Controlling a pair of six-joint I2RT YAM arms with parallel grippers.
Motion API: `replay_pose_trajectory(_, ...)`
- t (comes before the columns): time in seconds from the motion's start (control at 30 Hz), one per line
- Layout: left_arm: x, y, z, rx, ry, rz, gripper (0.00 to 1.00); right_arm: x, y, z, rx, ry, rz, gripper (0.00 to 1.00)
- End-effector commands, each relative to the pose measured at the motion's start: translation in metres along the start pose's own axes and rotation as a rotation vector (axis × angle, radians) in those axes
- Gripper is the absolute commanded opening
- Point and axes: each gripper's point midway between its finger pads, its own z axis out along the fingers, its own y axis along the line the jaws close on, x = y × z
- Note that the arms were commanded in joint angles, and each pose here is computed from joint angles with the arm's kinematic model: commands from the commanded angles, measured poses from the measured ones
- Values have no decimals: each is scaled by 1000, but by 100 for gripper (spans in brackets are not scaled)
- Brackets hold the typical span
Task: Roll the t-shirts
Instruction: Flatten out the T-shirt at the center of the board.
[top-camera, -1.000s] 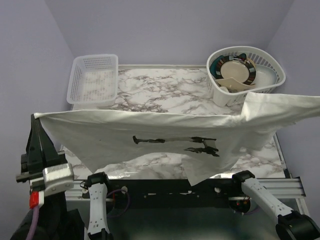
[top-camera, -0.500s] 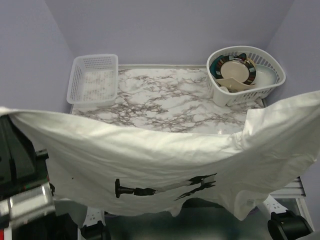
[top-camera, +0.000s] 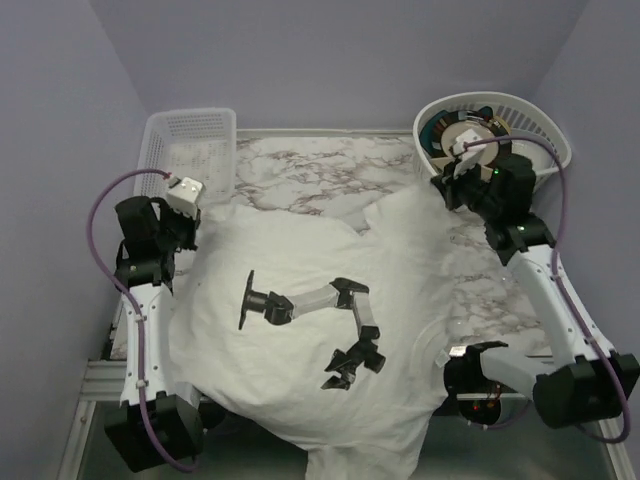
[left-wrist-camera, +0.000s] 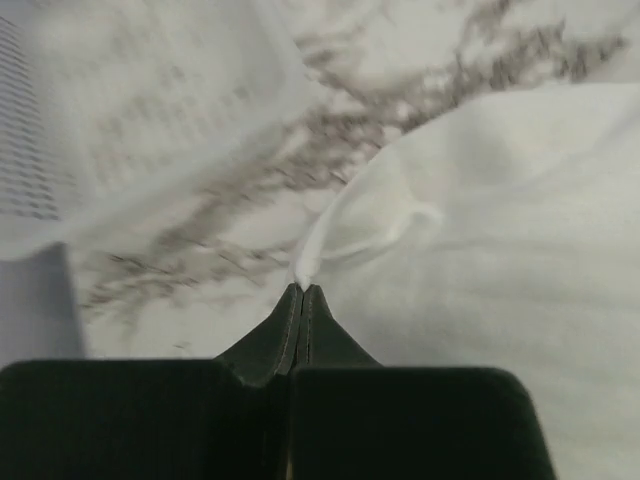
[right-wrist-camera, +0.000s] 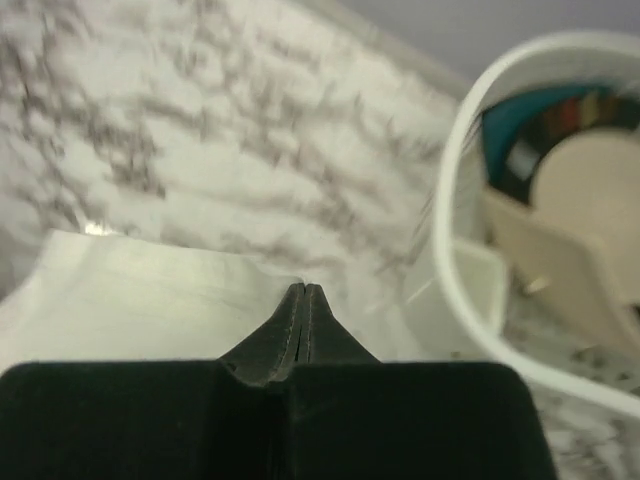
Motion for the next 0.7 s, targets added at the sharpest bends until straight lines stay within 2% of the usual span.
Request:
replay_pose_trajectory(0.0, 71, -39, 56, 124, 82, 112, 0, 99, 18, 58, -76, 162, 45, 1)
replay_pose_trajectory(0.03, 99, -41, 65, 109, 149, 119, 0, 114, 14, 68, -69, 195, 38, 1)
replay_pose_trajectory(0.07, 124, -44, 79, 133, 214, 131, 0, 153, 14, 87, -75, 284, 50, 0)
replay_pose_trajectory(0.1, 127, -40, 89, 115, 200, 156, 0, 155, 9, 99, -67, 261, 23, 0)
replay_pose_trajectory(0.17, 153, -33, 97, 65, 262, 192, 0, 163, 0, 118, -64, 269, -42, 0)
replay_pose_trajectory(0.23, 153, -23, 102, 35, 245, 278, 0, 183, -6, 136, -74, 316, -78, 0)
replay_pose_trajectory(0.27, 154, -15, 101, 6, 263, 302, 0, 167, -19, 147, -42, 291, -98, 0)
replay_pose_trajectory(0.3, 157, -11, 103, -7, 283, 307, 0, 180, -21, 154, -44, 327, -94, 0)
replay_pose_trajectory(0.4, 153, 6, 108, -46, 298, 297, 0, 171, -30, 170, -31, 309, -110, 1)
replay_pose_trajectory(0.67, 135, 31, 122, -119, 284, 314, 0, 191, -27, 191, -96, 368, -120, 0)
